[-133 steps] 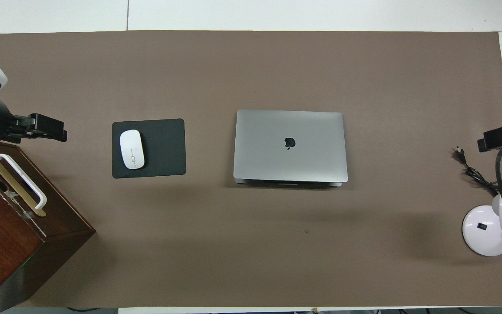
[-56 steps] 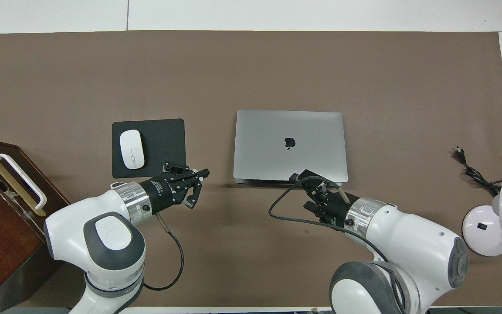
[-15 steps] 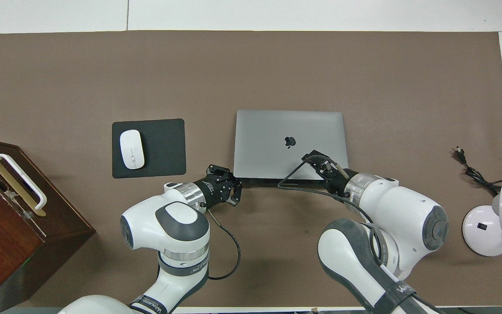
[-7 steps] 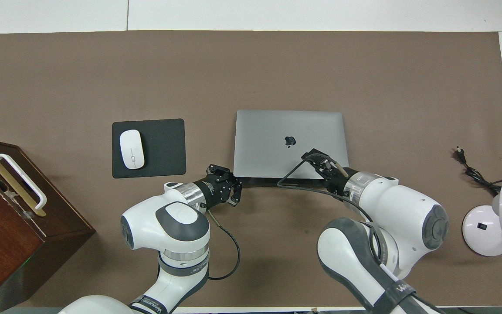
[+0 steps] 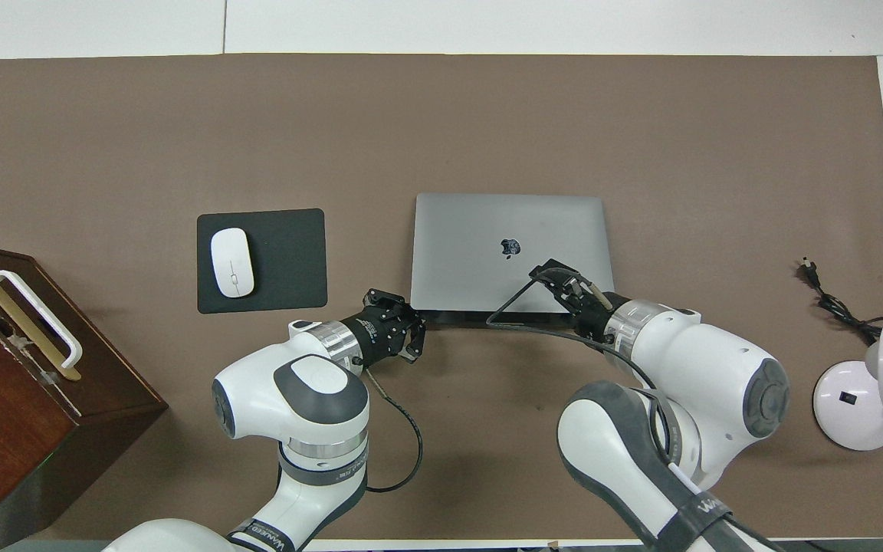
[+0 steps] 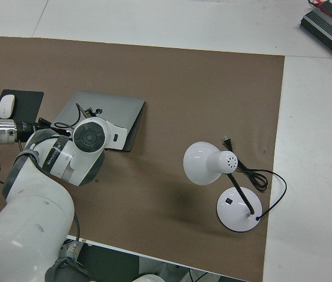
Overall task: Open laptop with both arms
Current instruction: 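Lift the laptop lid edge upward with the right gripper, then push the lid farther from the robot with the right gripper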
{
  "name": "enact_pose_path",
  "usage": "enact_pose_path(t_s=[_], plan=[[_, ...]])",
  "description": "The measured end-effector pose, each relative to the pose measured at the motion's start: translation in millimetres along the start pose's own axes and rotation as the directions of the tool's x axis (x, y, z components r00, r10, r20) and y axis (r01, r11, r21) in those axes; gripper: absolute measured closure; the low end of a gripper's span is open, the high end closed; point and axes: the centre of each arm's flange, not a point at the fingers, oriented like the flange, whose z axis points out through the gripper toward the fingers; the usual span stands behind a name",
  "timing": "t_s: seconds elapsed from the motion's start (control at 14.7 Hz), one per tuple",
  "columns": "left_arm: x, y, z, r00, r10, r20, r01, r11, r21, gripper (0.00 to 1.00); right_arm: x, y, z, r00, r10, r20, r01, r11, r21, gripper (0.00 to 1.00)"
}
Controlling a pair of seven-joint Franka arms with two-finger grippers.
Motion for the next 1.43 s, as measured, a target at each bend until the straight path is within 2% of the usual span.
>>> enact_pose_path(t_s=[0.27,1.43], plan=[[0,0,0,1.000,-0.001,0.000,0.001,1.000,0.000,0.99,3,-11,-2,1.000,0.010,-0.005,-0.010,1.000,0.020,0.00],[0,0,0,1.000,-0.006,0.002,0.006,1.000,-0.001,0.99,22,-98,-17,0.995,0.099,-0.033,-0.091,0.976,0.195,0.00]])
